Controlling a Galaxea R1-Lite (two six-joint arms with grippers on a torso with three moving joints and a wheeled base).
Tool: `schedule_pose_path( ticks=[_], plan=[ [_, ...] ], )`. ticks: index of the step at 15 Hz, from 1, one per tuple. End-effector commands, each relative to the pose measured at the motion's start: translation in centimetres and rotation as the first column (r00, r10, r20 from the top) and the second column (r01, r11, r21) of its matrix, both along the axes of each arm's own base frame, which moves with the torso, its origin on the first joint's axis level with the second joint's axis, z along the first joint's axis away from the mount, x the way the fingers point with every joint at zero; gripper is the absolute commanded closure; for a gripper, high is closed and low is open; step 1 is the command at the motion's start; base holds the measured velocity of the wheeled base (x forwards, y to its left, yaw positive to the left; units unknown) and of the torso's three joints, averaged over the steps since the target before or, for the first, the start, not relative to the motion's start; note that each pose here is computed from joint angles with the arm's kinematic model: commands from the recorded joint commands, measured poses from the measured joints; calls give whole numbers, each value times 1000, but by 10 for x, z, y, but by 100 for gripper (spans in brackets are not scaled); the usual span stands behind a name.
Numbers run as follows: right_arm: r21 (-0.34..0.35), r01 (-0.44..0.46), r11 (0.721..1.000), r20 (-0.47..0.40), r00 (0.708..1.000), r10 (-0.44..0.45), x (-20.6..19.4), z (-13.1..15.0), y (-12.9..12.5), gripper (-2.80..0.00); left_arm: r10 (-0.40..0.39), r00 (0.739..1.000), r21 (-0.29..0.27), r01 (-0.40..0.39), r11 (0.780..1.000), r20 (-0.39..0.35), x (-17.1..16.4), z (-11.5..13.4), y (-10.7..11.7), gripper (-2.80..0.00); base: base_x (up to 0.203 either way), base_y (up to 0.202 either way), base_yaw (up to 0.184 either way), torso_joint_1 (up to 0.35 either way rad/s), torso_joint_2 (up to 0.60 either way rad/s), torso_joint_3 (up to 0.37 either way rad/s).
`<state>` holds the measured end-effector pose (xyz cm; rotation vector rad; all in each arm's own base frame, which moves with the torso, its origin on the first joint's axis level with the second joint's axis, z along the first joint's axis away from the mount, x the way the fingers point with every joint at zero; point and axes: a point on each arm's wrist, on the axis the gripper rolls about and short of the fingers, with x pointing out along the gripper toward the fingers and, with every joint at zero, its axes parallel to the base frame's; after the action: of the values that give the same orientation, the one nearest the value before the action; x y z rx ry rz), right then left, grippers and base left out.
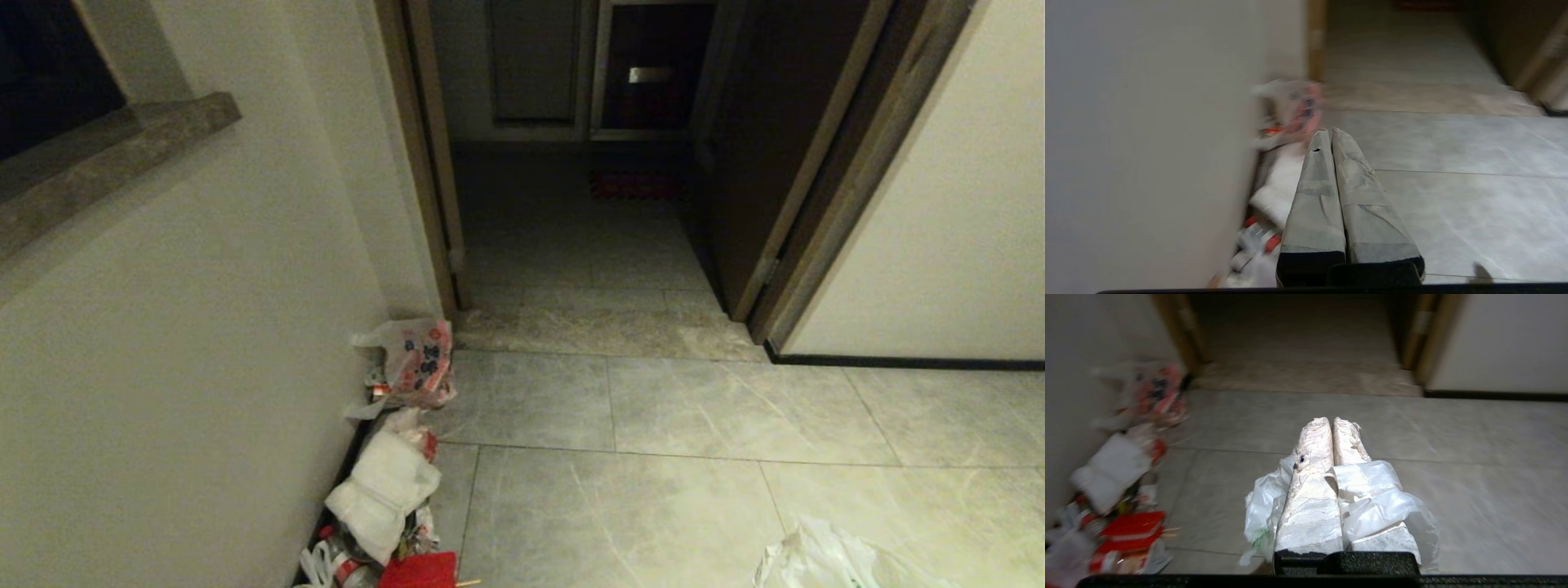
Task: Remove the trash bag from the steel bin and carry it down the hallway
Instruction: Put the trash bag at the door
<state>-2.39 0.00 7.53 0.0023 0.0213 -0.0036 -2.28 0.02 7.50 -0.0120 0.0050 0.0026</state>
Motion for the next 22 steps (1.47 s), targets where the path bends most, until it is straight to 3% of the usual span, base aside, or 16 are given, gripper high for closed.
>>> schedule_pose_path(
  ticks=[1, 8, 22],
  plan=[
    [1, -1, 1000, 1, 1000, 1, 0, 0, 0, 0, 0, 1000, 0, 0, 1000, -1, 0, 0, 0, 0, -6, -13, 150, 66, -186, -128],
    [1, -1, 1000, 1, 1000, 1, 0, 0, 0, 0, 0, 1000, 0, 0, 1000, -1, 0, 0, 0, 0, 0, -1, 24, 5, 15, 7],
    [1, -1, 1000, 1, 1000, 1, 0, 0, 0, 0, 0, 1000, 0, 0, 1000, -1, 0, 0, 0, 0, 0, 0, 0, -111, 417, 308]
  ],
)
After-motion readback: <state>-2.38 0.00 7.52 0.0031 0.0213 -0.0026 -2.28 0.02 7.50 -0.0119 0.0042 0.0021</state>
